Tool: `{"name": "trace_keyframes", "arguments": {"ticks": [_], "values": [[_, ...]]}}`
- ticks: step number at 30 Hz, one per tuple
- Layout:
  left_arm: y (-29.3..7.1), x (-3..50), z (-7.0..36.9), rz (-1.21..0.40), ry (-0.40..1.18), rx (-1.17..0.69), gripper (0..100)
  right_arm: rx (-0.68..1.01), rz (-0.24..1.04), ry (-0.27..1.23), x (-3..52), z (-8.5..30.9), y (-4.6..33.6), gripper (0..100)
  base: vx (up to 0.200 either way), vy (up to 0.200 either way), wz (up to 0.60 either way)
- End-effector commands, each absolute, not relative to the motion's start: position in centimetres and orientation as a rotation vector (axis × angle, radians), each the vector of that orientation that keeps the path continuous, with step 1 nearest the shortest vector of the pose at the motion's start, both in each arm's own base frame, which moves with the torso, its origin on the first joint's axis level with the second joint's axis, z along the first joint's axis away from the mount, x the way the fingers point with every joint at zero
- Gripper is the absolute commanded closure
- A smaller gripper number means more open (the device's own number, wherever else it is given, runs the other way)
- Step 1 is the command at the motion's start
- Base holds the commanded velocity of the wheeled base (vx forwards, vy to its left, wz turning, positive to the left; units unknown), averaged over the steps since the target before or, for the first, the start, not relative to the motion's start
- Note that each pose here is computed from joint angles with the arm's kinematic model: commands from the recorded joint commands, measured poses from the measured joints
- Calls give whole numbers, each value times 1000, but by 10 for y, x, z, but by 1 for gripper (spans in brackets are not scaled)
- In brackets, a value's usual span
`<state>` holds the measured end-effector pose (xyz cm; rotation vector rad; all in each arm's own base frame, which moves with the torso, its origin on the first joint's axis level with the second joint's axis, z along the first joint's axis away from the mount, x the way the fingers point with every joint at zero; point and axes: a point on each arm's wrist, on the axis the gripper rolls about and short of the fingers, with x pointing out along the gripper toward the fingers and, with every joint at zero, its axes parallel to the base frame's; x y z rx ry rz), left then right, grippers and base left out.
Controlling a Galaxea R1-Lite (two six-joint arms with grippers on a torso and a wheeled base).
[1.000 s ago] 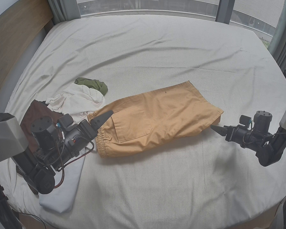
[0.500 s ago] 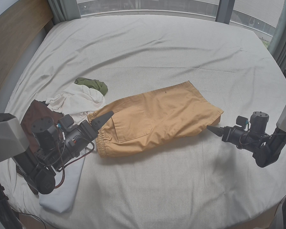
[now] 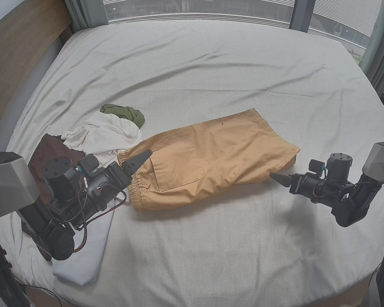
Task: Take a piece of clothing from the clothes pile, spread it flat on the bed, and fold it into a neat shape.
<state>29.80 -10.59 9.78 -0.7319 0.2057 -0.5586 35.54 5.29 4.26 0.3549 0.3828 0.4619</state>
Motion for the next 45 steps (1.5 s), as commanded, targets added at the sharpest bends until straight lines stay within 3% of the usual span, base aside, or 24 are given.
{"name": "trace_keyframes", "arguments": {"ticks": [1, 11, 22, 45], "values": [[-105, 299, 97, -556, 204, -726, 0, 353, 477, 413, 362, 28, 64, 0, 0, 0, 0], [-99, 307, 74, -510, 193, -495, 0, 426, 486, 386, 376, 31, 75, 0, 0, 0, 0], [-98, 307, 74, -507, 192, -491, 0, 504, 473, 320, 397, 18, 83, 0, 0, 0, 0], [-98, 307, 74, -506, 192, -491, 0, 707, 442, 279, 404, 35, 90, 0, 0, 0, 0]]}}
